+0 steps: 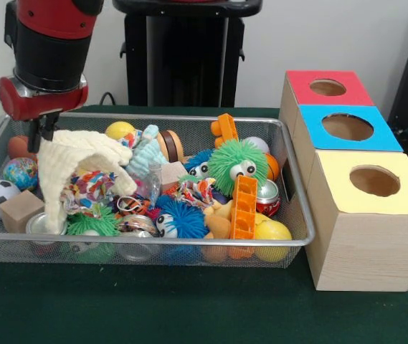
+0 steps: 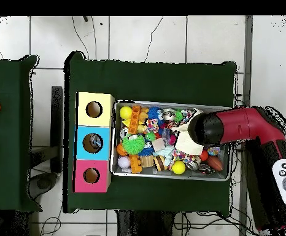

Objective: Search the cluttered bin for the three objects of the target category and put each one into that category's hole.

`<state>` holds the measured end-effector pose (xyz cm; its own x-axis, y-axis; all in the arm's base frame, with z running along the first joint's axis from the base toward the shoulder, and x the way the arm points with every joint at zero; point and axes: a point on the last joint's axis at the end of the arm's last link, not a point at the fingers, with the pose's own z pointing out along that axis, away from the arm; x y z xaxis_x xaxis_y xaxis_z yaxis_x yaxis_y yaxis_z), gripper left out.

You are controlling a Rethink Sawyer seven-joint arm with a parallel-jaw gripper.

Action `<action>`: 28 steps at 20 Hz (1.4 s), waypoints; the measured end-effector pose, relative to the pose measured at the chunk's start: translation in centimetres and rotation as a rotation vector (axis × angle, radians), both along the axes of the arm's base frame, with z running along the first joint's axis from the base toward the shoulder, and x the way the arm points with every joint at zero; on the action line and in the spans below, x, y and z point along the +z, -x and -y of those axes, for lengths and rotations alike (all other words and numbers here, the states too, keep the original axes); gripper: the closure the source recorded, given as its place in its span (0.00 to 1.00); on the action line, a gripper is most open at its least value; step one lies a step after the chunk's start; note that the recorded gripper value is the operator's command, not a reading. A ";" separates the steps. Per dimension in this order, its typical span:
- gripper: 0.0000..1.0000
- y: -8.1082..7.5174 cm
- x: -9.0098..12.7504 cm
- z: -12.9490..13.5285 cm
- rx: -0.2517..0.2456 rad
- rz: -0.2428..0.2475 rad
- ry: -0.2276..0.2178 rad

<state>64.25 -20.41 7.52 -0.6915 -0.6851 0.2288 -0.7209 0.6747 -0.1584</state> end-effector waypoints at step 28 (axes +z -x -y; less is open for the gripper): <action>0.00 -4.6 6.2 -6.6 -0.088 0.051 -0.236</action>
